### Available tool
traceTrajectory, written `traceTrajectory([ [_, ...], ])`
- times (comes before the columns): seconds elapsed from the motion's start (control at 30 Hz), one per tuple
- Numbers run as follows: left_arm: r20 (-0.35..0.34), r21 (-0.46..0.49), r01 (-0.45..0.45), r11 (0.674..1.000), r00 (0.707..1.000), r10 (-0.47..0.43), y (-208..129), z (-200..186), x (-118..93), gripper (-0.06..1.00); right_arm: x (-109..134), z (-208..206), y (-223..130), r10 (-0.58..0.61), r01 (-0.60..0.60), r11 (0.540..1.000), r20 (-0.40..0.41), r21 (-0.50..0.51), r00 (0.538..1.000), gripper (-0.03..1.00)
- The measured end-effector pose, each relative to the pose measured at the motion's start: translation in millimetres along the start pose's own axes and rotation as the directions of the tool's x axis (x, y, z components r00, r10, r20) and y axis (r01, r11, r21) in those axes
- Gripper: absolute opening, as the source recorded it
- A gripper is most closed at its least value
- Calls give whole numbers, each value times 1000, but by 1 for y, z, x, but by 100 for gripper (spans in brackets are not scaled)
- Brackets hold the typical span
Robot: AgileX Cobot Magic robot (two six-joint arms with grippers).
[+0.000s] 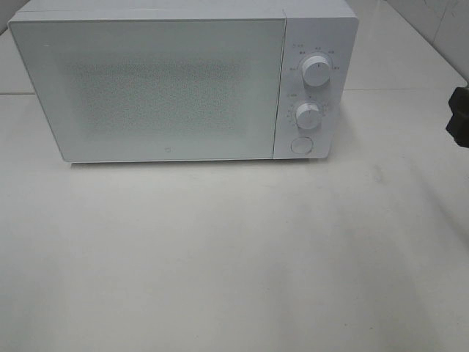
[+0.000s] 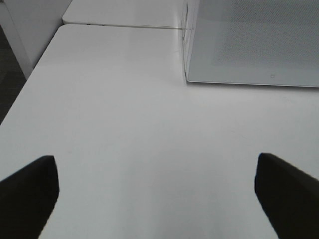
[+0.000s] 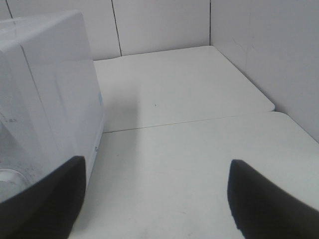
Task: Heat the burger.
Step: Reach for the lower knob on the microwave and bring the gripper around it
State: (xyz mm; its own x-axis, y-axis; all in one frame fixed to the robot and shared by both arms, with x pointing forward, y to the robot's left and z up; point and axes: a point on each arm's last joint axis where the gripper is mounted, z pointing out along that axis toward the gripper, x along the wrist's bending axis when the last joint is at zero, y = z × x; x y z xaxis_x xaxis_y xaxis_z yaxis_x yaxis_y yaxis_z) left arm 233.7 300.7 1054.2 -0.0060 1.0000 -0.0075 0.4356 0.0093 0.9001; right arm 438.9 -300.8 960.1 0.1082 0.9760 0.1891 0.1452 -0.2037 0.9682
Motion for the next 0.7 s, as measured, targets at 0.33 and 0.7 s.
traceTrajectory([
  [0.33, 0, 0, 0, 1000, 1000, 0, 0, 0, 0, 99, 22, 6, -34, -75, 75, 996, 4, 49, 997, 76],
  [0.7, 0, 0, 0, 1000, 1000, 0, 0, 0, 0, 99, 61, 5, -66, -144, 141, 979, 14, 147, 989, 76],
])
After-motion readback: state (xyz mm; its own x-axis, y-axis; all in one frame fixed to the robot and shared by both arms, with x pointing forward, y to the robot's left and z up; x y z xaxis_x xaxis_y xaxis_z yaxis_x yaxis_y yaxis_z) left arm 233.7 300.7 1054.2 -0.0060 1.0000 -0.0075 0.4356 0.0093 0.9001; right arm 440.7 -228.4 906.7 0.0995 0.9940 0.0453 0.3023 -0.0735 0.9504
